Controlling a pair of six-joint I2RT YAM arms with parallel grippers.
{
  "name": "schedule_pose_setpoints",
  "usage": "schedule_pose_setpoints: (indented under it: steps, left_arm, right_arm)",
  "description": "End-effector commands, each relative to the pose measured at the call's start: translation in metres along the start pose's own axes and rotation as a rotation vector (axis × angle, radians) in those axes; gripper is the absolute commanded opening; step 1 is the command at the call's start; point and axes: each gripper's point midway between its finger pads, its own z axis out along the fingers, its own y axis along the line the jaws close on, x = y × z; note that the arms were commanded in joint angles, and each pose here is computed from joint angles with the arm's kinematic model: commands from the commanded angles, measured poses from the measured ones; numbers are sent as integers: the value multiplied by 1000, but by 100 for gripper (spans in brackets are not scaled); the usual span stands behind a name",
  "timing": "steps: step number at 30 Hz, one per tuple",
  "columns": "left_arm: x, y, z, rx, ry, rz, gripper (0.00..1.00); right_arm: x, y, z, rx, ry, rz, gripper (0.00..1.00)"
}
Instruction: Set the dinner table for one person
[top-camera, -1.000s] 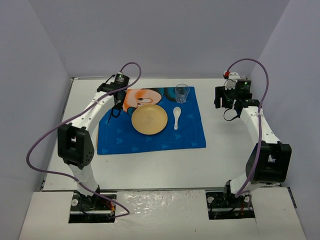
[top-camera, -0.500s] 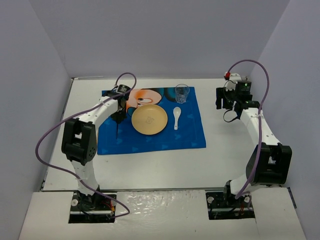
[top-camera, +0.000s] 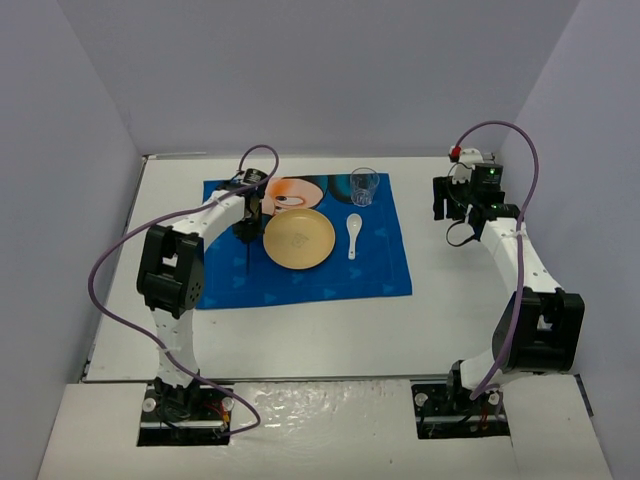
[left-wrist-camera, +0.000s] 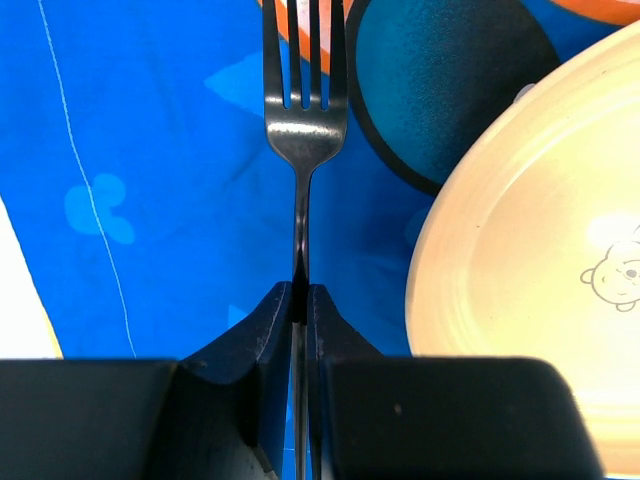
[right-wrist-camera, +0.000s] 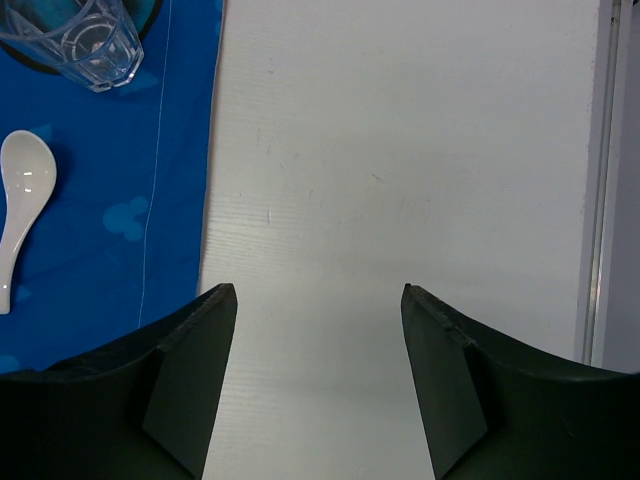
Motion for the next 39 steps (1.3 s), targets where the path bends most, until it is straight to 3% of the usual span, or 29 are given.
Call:
schedule_pose_setpoints:
  steps: [1,25,29,33,36,39]
  left_arm:
    - [-23,-12,-10,36,-65,-37,0]
    - [-25,-7,9,12,-91,-61,0]
    - [-22,-3,17,-10,-85,-69,4]
    - [-22,2,17,-28,-93,-68,43]
    - [-25,2,15,-22,-101,-71,53]
    - [-27,1,13,-7,-106,-69,54]
  right_arm:
    - [-26,-10,-12,42,-98,-16,64]
    - [-26,-11,-13,37,-101,-9,64]
    - [-25,-10,-14,38,-100,-11,64]
    - [-25,-11,-13,36,-99,-12,64]
    - [-24,-11,-12,36,-97,-12,64]
    - [-24,-10,-12,34,-97,-12,64]
